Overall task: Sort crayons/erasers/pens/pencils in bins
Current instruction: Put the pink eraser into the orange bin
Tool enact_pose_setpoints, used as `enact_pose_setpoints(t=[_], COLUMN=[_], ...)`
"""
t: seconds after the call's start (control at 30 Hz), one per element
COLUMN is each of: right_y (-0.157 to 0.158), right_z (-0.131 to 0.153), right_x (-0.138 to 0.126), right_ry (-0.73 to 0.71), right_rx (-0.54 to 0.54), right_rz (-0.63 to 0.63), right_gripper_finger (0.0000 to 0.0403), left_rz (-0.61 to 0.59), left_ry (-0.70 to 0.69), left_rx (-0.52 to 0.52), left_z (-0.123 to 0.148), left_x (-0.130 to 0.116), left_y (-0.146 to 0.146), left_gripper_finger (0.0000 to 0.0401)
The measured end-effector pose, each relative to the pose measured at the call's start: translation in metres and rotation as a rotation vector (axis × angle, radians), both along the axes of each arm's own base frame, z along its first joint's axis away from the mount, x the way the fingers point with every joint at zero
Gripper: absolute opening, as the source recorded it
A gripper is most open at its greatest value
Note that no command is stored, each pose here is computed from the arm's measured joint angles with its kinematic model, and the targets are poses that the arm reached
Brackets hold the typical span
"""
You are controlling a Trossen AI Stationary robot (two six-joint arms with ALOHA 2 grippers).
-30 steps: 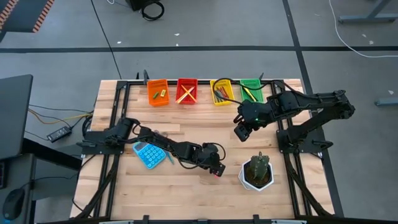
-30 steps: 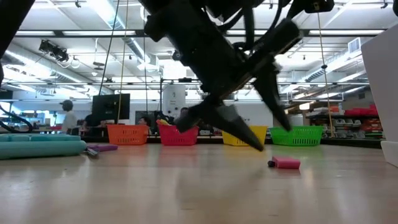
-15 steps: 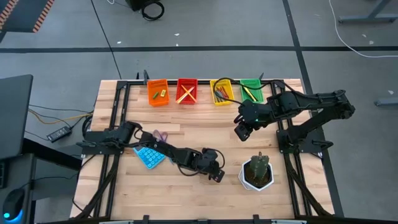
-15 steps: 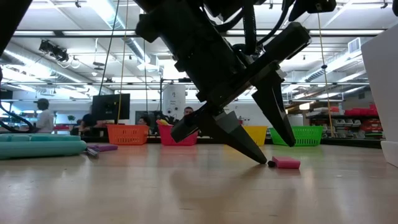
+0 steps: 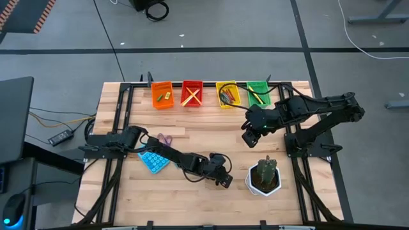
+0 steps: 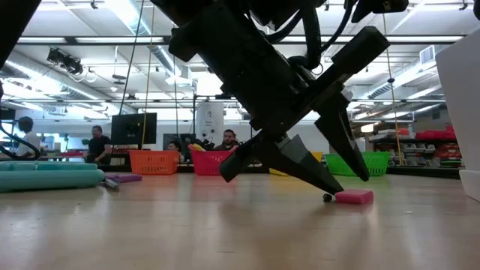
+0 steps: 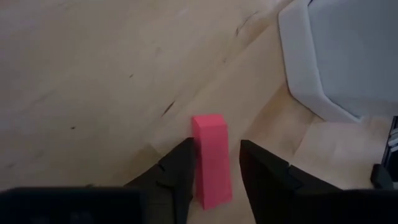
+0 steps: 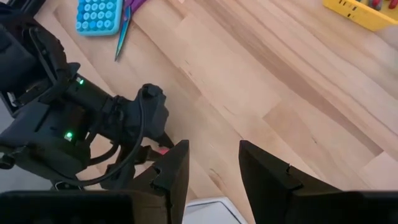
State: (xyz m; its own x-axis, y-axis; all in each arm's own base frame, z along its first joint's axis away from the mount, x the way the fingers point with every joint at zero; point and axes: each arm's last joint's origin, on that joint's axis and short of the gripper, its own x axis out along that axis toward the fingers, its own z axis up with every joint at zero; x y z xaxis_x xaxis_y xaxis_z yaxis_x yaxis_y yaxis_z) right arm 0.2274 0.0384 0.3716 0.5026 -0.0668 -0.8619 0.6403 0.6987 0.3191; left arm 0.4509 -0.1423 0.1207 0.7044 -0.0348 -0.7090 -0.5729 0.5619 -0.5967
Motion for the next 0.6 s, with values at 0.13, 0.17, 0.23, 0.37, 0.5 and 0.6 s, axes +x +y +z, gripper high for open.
enact_pose_setpoints(t=[0.13,0.17,0.23,0.37,0.5,0.6], right_y=[0.0026,0.0031,0.0047,0.0062,0.0062,0.0062], right_z=[-0.0003,-0.0004,-0.0004,-0.0003,-0.0002,-0.0002], right_x=[-0.0009,-0.0012,-0.0016,-0.0019,-0.0019,-0.0018], right_ry=[0.005,0.008,0.006,0.002,0.004,0.005], right_rx=[-0.001,-0.001,-0.009,-0.028,-0.044,-0.054], right_rz=[0.009,0.011,0.015,0.012,0.038,0.055], right_gripper_finger=[0.0145,0.0145,0.0145,0.0145,0.0145,0.0145], left_rz=[-0.022,-0.033,-0.050,-0.095,-0.114,-0.120], left_ry=[0.032,0.037,0.050,0.056,0.061,0.061], left_rx=[0.005,0.014,0.023,0.037,0.000,-0.003], left_z=[-0.0011,-0.0012,-0.0017,-0.0018,-0.0002,-0.0002], left_x=[-0.0018,-0.0024,-0.0033,-0.0034,-0.0022,-0.0021], left_y=[0.0004,0.0002,0.0002,0.0009,0.0044,0.0046], left_gripper_finger=[0.0109,0.0101,0.0083,0.0039,0.0007,0.0008])
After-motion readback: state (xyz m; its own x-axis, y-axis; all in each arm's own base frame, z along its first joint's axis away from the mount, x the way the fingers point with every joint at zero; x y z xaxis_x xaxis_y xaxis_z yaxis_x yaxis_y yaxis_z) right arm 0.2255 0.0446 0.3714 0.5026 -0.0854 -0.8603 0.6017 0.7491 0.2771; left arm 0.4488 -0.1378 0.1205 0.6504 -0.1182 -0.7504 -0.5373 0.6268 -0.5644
